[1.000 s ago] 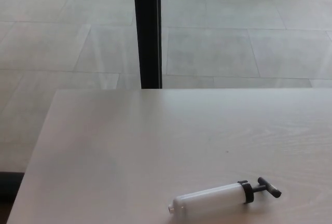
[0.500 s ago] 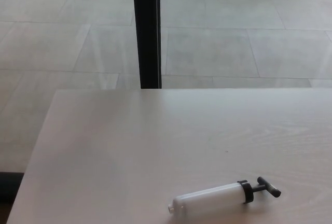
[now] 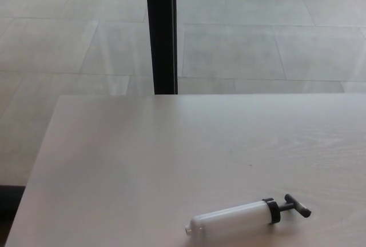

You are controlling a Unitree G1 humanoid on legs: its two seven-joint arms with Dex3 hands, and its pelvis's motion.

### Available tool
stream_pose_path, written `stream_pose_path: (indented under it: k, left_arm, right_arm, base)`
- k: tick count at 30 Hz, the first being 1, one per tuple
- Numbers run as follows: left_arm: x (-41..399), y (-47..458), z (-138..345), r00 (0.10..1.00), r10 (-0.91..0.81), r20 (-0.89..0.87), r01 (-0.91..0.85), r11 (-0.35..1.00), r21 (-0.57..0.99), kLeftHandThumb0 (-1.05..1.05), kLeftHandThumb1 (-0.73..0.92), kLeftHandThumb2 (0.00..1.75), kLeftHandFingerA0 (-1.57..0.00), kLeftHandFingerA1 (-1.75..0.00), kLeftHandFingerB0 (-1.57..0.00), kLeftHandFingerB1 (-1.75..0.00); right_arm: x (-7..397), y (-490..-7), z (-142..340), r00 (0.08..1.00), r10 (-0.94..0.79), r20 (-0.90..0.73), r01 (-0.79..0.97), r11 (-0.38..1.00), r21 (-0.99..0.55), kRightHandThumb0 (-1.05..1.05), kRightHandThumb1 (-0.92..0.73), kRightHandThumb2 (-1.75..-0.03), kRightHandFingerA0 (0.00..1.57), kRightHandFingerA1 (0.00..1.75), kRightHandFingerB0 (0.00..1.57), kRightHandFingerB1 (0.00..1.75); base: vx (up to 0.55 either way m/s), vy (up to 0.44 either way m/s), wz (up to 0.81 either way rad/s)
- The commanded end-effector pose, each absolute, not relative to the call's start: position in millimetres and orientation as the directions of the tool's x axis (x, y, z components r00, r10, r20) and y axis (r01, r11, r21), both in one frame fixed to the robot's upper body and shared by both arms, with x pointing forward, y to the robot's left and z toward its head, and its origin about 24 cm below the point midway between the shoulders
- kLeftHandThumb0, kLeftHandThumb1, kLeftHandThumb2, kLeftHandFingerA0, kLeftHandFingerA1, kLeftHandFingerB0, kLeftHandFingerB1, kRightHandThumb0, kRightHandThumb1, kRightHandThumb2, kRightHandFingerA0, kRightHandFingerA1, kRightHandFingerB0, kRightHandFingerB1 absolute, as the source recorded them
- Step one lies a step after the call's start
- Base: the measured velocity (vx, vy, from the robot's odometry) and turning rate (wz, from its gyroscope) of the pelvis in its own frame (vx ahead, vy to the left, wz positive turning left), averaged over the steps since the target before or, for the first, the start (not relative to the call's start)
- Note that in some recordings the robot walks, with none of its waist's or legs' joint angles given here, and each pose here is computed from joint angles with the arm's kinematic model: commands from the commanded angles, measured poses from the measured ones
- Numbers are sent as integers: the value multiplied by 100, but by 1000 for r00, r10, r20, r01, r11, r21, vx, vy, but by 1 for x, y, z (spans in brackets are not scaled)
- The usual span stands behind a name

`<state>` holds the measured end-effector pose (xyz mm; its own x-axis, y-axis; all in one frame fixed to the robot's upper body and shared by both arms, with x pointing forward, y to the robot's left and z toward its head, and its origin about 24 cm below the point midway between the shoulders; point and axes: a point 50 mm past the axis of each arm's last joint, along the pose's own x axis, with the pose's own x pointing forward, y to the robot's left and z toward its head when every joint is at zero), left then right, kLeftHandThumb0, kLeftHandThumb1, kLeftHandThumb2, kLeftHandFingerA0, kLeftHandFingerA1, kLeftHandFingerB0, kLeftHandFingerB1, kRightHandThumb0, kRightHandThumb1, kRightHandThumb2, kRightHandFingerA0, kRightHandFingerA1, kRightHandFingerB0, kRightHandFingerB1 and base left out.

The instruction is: The robot uses its left hand to lift the air pump kept on the middle of the desk and use the right hand to pull out the handle

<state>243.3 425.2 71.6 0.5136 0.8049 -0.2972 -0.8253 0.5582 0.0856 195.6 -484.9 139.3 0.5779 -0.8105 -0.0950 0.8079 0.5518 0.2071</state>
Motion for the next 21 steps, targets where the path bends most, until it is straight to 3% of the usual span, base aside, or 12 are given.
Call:
stream_pose_path:
  k: [1,5,7,9,12,14,21]
  left_arm:
    - [304,345,136,735,675,-62,-663,735,143,-47,68,60,-76,-61,-65,-53]
    - [321,283,139,902,430,-32,-414,885,214,-50,68,61,-70,-64,-60,-54]
    - [327,257,137,940,337,-60,-314,920,236,-47,69,60,-72,-63,-59,-52]
    - [327,252,137,944,323,-65,-299,922,246,-47,69,60,-72,-63,-59,-52]
    - [333,193,125,988,97,-120,-42,918,395,-54,70,61,-72,-63,-62,-54]
    - [325,157,110,987,-43,-153,112,871,479,-55,68,60,-75,-81,-74,-63]
    - [314,110,94,973,-156,-168,225,795,563,-51,66,60,-71,-92,-66,-68]
  right_arm:
    - [243,-439,166,781,-624,-3,622,777,94,-65,-68,-61,45,53,32,35]
    - [266,-403,163,853,-522,9,521,852,52,-63,-66,-60,51,53,37,36]
    - [274,-385,162,874,-487,13,486,873,34,-53,-70,-60,44,49,28,34]
    - [275,-382,162,874,-485,10,485,874,30,-53,-70,-60,44,49,28,34]
    - [287,-354,154,907,-421,-1,421,907,1,-50,-73,-61,44,49,27,34]
    - [292,-345,148,911,-412,-10,412,911,3,-51,-71,-60,46,51,30,35]
    - [300,-331,144,928,-371,-32,371,929,1,-56,-67,-60,49,53,30,36]
  base:
    - [0,0,0]
    - [0,0,0]
    - [0,0,0]
    - [0,0,0]
    - [0,0,0]
    - [0,0,0]
    - [0,0,0]
